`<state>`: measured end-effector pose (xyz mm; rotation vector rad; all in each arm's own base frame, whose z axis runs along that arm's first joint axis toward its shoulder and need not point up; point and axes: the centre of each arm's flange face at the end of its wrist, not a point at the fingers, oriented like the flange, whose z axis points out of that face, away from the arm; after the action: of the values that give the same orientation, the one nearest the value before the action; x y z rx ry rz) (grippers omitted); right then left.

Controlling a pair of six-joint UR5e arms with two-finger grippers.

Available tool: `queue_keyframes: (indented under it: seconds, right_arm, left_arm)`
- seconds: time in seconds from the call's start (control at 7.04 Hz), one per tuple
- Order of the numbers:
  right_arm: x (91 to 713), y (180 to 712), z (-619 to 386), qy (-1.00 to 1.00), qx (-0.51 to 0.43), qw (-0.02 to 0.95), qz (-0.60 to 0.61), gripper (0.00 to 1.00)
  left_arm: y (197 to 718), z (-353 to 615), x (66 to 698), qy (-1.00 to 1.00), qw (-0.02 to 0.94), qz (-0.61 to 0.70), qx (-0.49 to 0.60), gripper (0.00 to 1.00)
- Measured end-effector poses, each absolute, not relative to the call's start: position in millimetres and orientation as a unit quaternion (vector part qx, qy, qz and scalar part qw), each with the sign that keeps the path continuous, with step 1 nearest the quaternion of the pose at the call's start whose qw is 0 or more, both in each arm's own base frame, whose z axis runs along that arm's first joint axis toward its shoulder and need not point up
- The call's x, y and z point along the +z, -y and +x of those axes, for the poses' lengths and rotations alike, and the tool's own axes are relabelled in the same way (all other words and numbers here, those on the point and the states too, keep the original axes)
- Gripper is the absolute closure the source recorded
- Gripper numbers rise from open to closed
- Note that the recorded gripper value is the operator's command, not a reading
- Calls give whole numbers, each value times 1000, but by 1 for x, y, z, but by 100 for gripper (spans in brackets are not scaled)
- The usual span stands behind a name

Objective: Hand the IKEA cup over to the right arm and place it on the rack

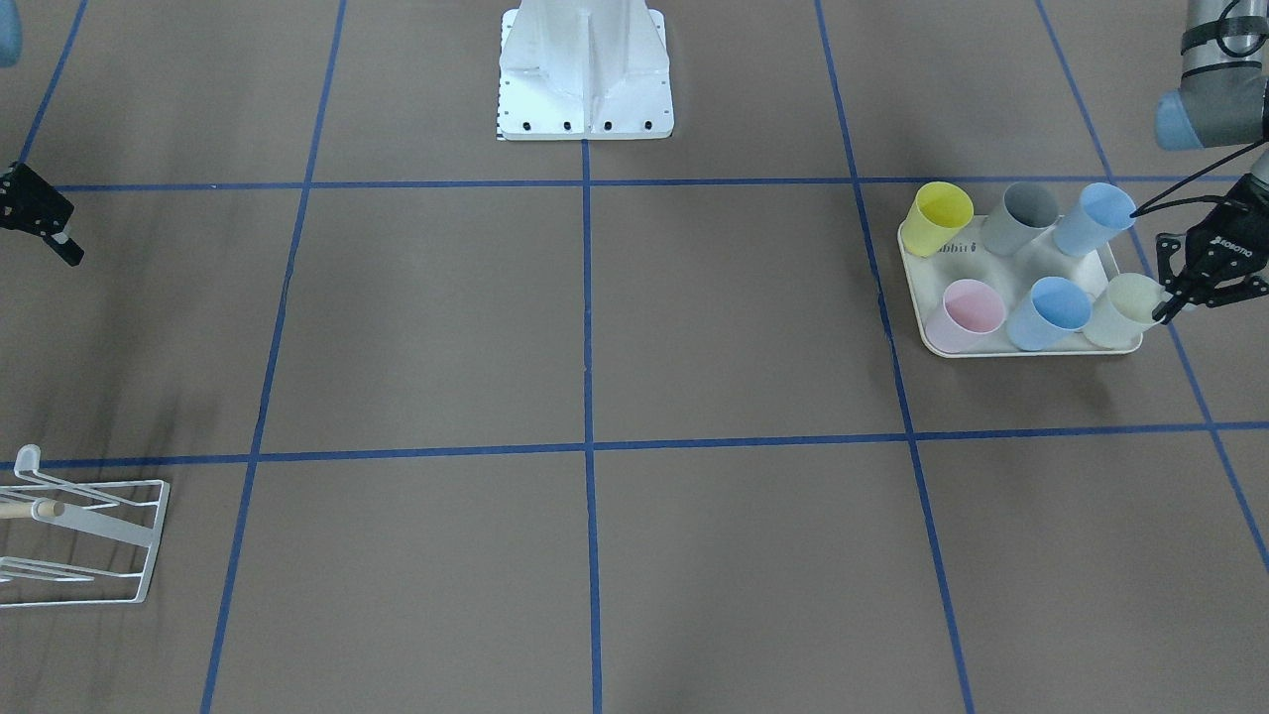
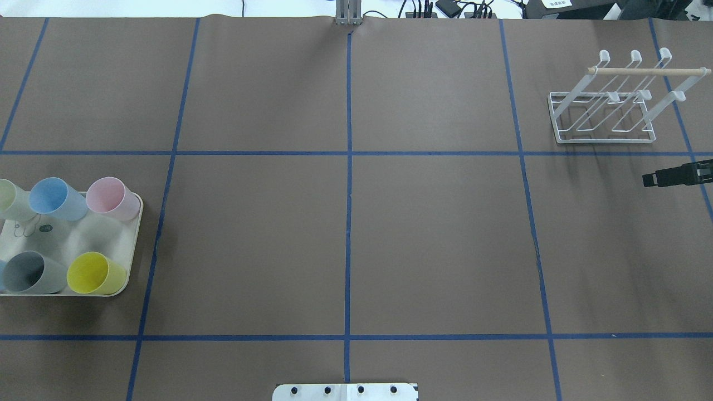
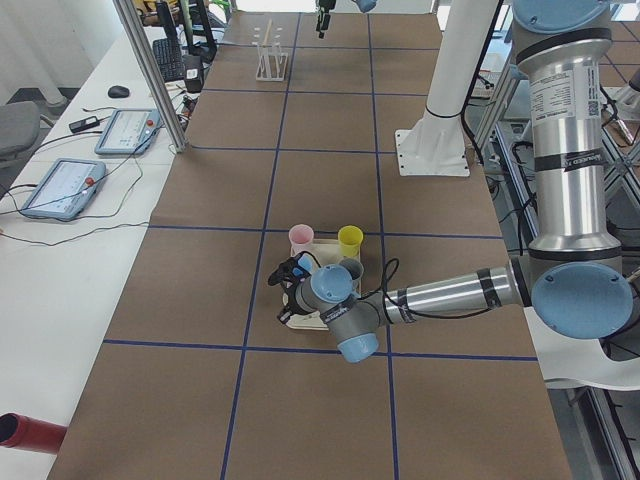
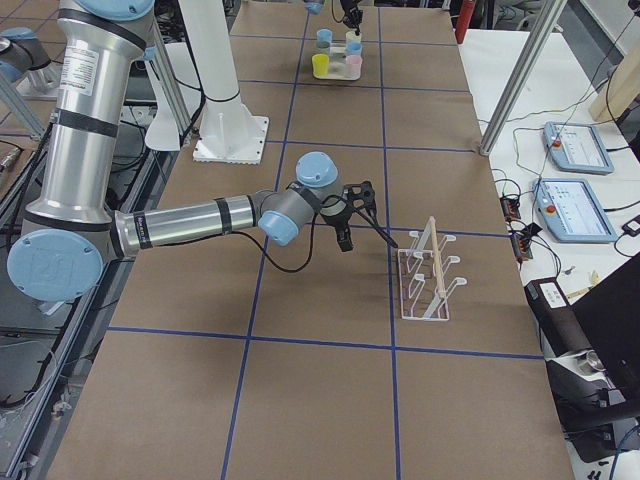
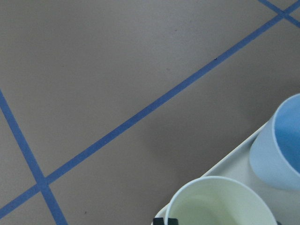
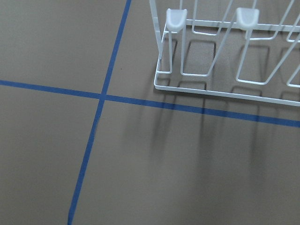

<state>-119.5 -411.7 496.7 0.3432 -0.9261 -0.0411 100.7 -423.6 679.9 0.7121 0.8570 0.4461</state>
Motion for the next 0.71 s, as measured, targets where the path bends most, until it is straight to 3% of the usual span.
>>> queue_keyframes:
  seconds: [0.57,0.71]
  right_arm:
    - [467,426,-127,465,-39,859,209,2]
    - [456,431,-129,477,-52,844,239,6]
  left_arm:
    - [464,36,632,-419,822,352,156,100]
    - [474,21,604,-425,824,349,134,100]
